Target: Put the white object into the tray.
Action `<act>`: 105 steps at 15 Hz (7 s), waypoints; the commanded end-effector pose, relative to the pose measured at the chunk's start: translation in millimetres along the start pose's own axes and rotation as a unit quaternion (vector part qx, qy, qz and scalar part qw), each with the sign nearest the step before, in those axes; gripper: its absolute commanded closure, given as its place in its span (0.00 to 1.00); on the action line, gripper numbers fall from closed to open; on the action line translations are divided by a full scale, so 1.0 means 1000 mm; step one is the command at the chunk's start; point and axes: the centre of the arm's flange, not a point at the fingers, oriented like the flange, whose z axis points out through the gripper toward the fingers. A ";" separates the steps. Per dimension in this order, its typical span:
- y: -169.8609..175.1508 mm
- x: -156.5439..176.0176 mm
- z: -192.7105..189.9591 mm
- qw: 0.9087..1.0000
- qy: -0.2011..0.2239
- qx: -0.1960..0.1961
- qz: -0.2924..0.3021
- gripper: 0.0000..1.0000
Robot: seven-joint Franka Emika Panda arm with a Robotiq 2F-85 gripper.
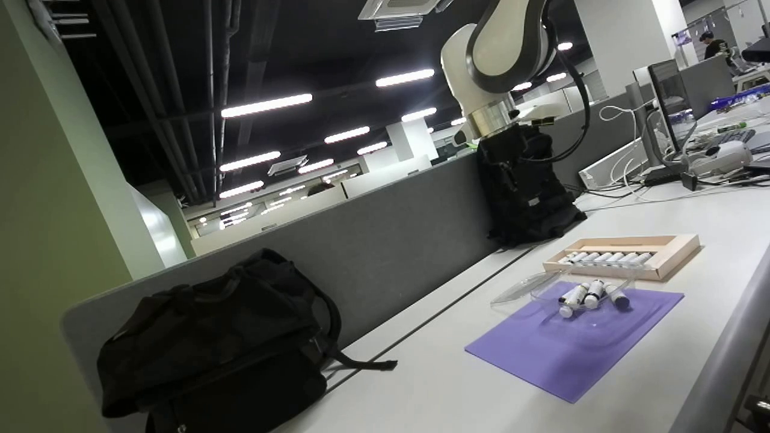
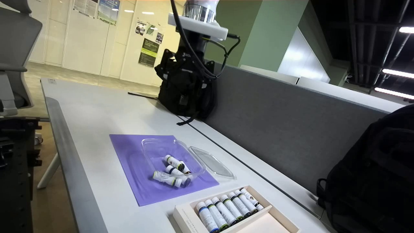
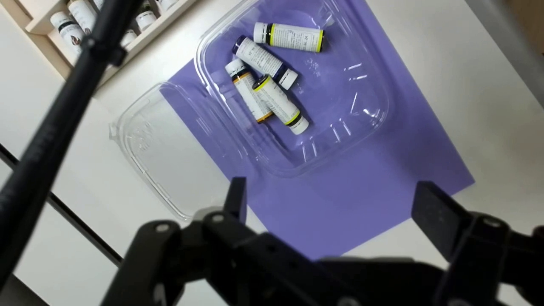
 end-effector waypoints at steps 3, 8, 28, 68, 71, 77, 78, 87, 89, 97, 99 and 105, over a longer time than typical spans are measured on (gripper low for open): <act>0.001 0.002 0.002 1.000 -0.001 -0.012 -0.027 0.00; 0.011 0.002 0.039 0.988 -0.051 -0.041 -0.143 0.00; 0.026 0.007 0.145 0.933 -0.113 0.030 -0.340 0.00; 0.015 0.009 0.152 0.937 -0.047 0.044 -0.342 0.94; 0.019 0.005 0.116 0.948 -0.050 0.055 -0.311 0.94; 0.055 -0.060 0.091 0.960 -0.085 0.002 -0.266 0.94; 0.062 -0.075 0.093 0.962 -0.093 0.000 -0.258 0.94; 0.118 -0.205 0.130 0.956 -0.101 -0.059 -0.269 0.94; 0.133 -0.222 0.127 0.956 -0.095 -0.071 -0.267 0.94; 0.135 -0.229 0.127 0.964 -0.102 -0.057 -0.240 0.76; 0.135 -0.229 0.128 0.964 -0.102 -0.057 -0.240 0.94; 0.158 -0.228 0.152 0.959 -0.102 -0.063 -0.256 0.94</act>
